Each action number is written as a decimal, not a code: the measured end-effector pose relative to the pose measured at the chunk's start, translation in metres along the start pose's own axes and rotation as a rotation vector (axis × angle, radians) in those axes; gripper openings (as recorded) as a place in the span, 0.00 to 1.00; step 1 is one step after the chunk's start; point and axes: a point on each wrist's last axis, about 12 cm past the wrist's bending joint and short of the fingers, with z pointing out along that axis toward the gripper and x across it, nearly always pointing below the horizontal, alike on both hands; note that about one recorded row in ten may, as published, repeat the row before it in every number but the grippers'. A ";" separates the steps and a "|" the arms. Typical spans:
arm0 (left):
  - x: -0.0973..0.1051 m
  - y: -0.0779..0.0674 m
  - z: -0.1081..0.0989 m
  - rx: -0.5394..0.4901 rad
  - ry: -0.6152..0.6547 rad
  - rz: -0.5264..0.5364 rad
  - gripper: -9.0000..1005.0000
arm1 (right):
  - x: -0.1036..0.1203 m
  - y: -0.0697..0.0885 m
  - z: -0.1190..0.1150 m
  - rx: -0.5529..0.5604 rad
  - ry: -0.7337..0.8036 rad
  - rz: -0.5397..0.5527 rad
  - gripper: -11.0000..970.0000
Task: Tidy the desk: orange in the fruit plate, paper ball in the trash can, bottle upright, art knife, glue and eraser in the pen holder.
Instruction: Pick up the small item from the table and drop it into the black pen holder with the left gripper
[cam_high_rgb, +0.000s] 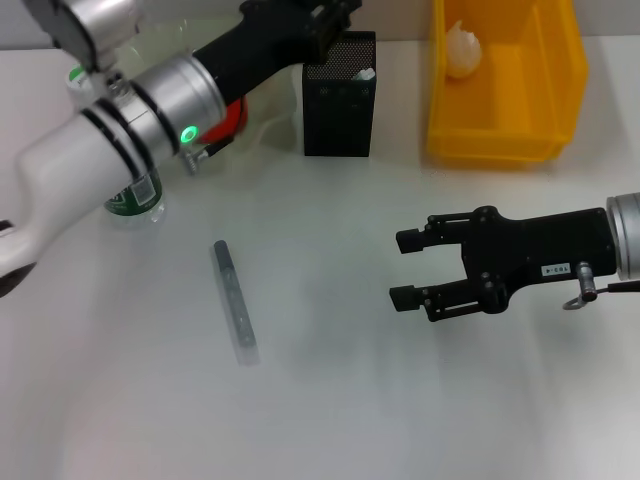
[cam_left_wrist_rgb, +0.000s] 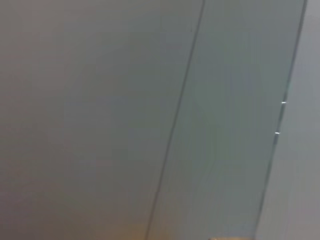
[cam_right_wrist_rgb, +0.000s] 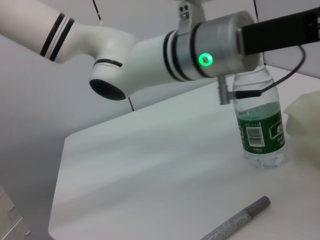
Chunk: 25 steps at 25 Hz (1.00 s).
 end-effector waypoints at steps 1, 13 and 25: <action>0.000 0.000 0.000 0.000 0.000 0.000 0.28 | 0.000 0.000 0.000 0.000 0.000 0.000 0.80; 0.004 -0.006 0.022 -0.099 0.022 0.052 0.28 | -0.003 -0.001 0.001 -0.003 0.001 -0.016 0.80; 0.018 -0.012 0.024 -0.200 0.057 0.138 0.28 | -0.004 -0.001 0.001 -0.004 -0.001 -0.021 0.80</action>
